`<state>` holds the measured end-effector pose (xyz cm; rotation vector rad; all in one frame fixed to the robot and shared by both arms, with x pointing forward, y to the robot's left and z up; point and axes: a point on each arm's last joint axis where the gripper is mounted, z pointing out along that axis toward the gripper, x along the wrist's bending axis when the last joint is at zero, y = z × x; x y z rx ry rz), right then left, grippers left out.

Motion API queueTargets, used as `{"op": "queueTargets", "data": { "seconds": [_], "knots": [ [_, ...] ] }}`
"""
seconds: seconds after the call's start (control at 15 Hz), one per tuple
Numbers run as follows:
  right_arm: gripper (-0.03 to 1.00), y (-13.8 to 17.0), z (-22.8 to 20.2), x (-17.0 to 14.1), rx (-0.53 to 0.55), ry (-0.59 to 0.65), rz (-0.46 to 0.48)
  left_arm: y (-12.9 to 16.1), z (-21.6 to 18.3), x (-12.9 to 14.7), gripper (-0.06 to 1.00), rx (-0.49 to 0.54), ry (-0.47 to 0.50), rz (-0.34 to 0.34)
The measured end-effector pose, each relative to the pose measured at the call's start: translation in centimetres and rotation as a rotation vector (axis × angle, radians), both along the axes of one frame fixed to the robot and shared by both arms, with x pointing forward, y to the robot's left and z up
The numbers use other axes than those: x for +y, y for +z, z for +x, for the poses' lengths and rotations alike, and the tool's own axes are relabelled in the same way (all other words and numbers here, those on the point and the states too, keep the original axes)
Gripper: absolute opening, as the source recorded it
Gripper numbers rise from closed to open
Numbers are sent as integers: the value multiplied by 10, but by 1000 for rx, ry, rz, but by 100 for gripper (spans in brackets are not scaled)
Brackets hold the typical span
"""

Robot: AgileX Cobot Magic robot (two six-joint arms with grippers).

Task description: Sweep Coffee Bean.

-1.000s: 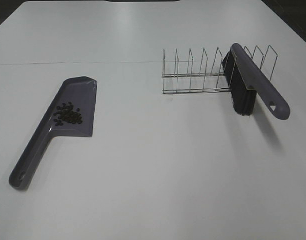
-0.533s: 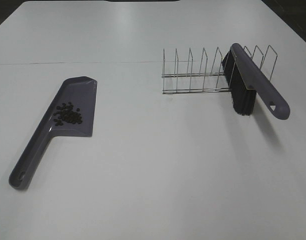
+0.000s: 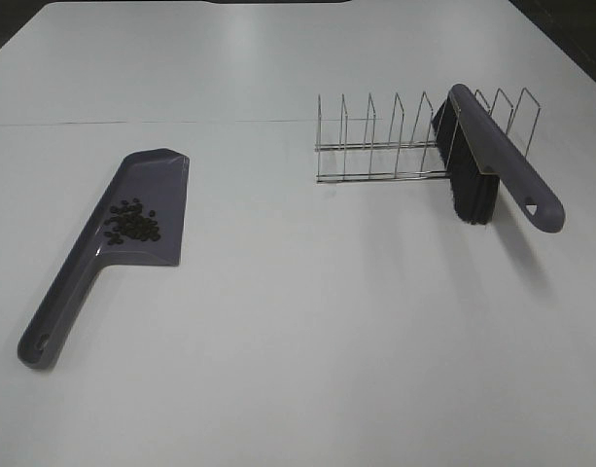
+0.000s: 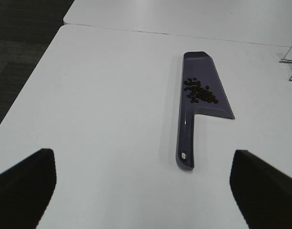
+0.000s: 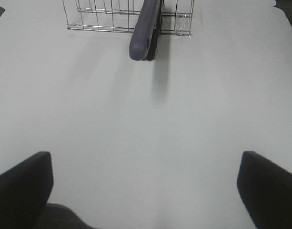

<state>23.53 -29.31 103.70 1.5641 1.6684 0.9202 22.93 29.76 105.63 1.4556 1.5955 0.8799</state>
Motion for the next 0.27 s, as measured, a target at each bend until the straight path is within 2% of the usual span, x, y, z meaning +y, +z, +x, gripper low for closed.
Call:
{"op": "queueTargets", "data": {
  "seconds": [0.27],
  "knots": [
    [94,0,0,0,0,0,0,0,0,0,91,0,0,1]
  ]
}}
